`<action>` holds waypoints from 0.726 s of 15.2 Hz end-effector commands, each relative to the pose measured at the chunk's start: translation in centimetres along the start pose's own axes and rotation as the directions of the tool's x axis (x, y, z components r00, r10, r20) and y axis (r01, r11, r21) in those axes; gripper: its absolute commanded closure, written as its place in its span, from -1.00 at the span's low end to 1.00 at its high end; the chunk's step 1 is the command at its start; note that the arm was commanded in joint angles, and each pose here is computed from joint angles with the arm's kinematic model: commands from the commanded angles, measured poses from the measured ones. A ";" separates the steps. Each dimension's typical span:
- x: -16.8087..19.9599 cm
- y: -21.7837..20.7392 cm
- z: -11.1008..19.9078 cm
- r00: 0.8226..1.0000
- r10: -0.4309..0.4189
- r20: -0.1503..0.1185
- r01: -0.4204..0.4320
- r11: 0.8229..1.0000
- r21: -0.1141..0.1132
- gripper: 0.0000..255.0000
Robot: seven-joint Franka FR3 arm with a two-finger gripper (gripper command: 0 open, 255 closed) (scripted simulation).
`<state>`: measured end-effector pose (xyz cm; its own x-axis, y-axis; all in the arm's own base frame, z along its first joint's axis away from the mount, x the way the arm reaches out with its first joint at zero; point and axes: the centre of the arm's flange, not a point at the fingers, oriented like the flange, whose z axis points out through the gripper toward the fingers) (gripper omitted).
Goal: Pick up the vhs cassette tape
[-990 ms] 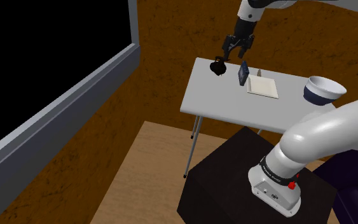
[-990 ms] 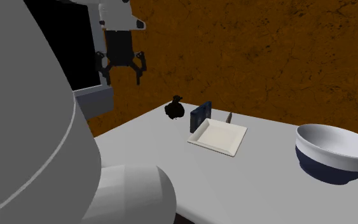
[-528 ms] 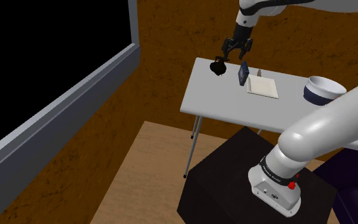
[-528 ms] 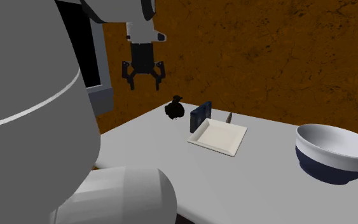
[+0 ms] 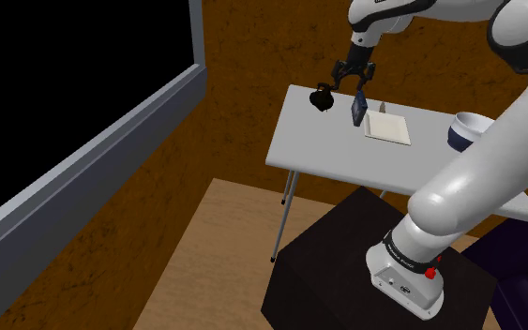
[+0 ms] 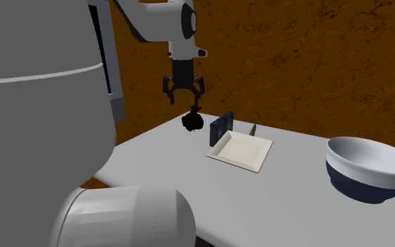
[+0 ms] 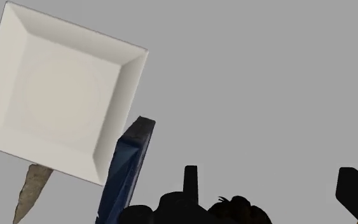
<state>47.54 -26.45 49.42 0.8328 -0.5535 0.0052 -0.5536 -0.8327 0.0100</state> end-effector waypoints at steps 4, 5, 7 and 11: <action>4.1 4.7 2.4 0.992 0.124 0.008 -0.124 0.992 -0.012 -1.00; 4.8 5.7 2.9 0.989 0.148 0.009 -0.148 0.989 -0.014 -1.00; 6.3 7.7 3.9 0.980 0.197 0.012 -0.197 0.980 -0.019 -1.00; 8.8 11.9 5.8 0.956 0.292 0.017 -0.292 0.956 -0.029 -1.00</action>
<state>48.41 -40.07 44.53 0.6540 -0.7564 -0.0088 -0.7558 -0.6539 0.0345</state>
